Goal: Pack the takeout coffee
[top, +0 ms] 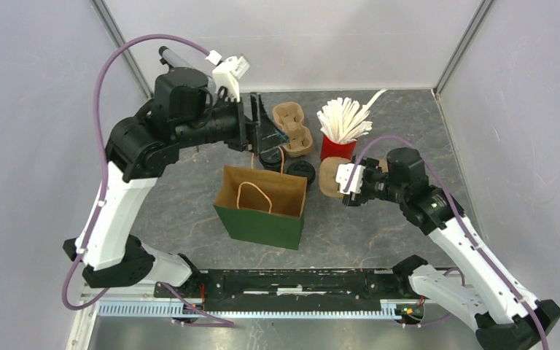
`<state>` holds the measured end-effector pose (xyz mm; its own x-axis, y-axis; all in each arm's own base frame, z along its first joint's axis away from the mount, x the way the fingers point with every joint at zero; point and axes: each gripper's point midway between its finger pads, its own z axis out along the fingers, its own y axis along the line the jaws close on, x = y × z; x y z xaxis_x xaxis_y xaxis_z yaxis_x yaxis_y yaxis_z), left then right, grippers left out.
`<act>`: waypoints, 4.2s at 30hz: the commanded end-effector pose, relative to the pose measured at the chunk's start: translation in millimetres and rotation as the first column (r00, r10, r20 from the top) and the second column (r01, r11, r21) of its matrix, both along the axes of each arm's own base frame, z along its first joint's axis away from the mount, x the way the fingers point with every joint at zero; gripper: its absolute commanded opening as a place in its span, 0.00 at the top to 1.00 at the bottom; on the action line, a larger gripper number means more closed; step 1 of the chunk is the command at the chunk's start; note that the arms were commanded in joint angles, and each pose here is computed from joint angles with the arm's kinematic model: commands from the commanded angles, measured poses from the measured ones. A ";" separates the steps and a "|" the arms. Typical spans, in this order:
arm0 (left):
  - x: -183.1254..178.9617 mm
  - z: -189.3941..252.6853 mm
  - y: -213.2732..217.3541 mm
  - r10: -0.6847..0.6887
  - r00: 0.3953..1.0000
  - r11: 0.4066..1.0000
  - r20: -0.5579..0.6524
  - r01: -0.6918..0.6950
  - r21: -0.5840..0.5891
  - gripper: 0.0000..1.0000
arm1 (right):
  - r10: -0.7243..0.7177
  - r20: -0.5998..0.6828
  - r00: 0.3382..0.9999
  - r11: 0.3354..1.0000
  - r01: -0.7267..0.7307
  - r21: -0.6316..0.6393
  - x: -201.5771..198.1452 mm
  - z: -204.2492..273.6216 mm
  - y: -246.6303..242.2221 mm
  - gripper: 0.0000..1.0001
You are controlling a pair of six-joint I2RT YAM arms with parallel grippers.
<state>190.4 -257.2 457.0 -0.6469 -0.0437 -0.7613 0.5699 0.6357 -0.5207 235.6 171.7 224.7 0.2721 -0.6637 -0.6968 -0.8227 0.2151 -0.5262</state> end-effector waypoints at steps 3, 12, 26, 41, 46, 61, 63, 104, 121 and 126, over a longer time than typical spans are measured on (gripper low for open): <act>12.8 26.1 -54.7 -0.138 0.990 0.976 -0.019 0.133 -0.175 0.25 | -0.034 0.191 0.981 0.989 0.005 0.150 -3.5 84.3 -1.5 0.27; 26.8 6.3 -101.6 -0.257 0.961 0.951 -0.103 0.233 -0.203 0.28 | -0.027 0.338 0.941 0.967 -0.061 0.248 -24.9 139.9 -4.9 0.27; 3.0 -21.8 -134.7 -0.390 0.908 0.912 -0.156 0.358 -0.199 0.38 | -0.023 0.389 0.921 0.925 -0.128 0.359 -40.6 175.8 -0.2 0.27; -0.6 -19.4 -135.5 -0.402 0.903 0.902 -0.153 0.362 -0.237 0.91 | -0.027 0.356 0.934 0.901 -0.132 0.414 -40.1 174.0 5.1 0.20; -5.2 -6.1 -127.9 -0.394 0.911 0.901 -0.126 0.355 -0.252 0.97 | -0.010 0.336 0.942 0.878 -0.152 0.453 -51.9 180.1 6.1 0.07; -31.7 63.5 -55.2 -0.228 0.973 0.933 -0.034 0.208 -0.293 0.98 | -0.202 0.334 0.921 0.726 -0.088 0.682 -81.5 234.9 -30.2 0.02; -39.4 60.0 -40.8 -0.197 0.978 0.946 -0.063 0.172 -0.276 0.98 | -0.260 0.278 0.925 0.663 -0.037 0.747 -72.9 233.3 -35.3 0.02; -75.0 65.1 85.5 0.195 0.979 0.950 -0.066 -0.205 -0.234 0.98 | -0.070 -0.781 0.620 0.548 0.678 0.489 -14.9 125.7 112.7 0.29; -79.6 15.3 105.3 0.279 0.944 0.956 -0.175 -0.290 -0.040 0.97 | -0.165 -0.825 0.540 0.642 0.694 0.326 -12.1 87.7 163.5 0.49; -76.2 8.0 83.9 0.218 0.951 0.974 -0.219 -0.226 -0.014 0.98 | -0.199 -0.823 0.532 0.652 0.699 0.294 -11.4 79.6 160.4 0.52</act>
